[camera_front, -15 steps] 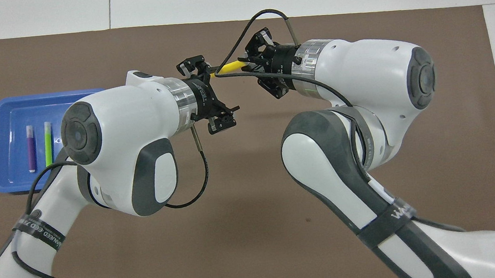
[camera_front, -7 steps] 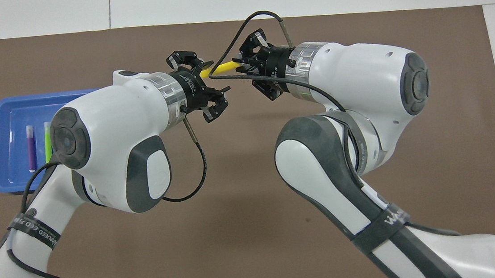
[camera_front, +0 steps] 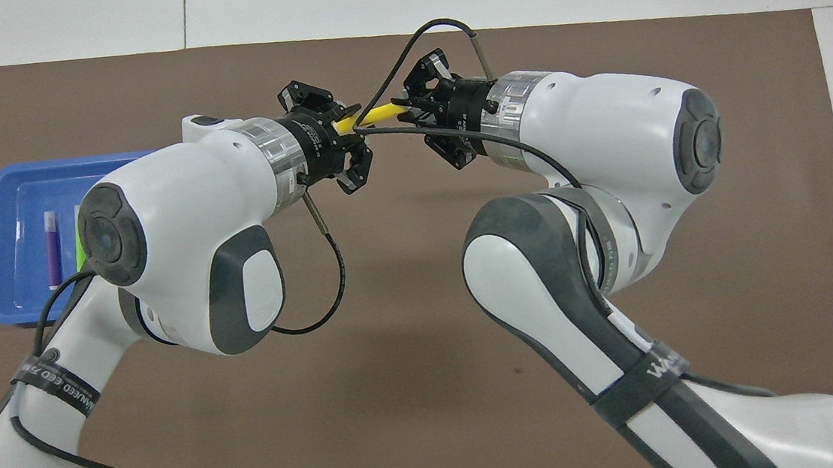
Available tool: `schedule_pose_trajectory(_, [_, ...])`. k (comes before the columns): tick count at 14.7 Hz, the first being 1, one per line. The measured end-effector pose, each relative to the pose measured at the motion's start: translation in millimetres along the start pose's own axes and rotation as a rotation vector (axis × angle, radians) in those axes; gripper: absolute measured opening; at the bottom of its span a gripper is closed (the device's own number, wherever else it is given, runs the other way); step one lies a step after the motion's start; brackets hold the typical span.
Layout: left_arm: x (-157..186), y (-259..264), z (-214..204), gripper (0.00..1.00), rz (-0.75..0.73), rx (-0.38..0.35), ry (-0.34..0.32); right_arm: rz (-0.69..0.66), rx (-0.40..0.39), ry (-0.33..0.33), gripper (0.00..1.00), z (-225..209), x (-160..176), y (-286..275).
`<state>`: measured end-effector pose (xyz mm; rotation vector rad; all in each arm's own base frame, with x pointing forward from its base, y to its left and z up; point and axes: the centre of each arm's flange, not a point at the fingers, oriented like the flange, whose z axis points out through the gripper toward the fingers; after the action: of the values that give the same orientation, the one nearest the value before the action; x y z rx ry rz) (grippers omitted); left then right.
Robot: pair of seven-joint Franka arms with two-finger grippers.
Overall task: Right arm passes pens to left for tray arrangement
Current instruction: 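Close the left gripper on the yellow pen and open the right gripper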
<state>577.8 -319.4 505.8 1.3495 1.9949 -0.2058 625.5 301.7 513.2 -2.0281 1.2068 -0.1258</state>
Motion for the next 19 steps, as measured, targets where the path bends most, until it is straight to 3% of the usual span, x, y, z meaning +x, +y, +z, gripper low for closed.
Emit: schedule_pose_trajectory(19, [-3.8, -5.1, 1.6, 0.20, 0.081, -0.012, 0.018, 0.004, -0.003, 0.004, 0.19, 0.9, 3.1, 1.7])
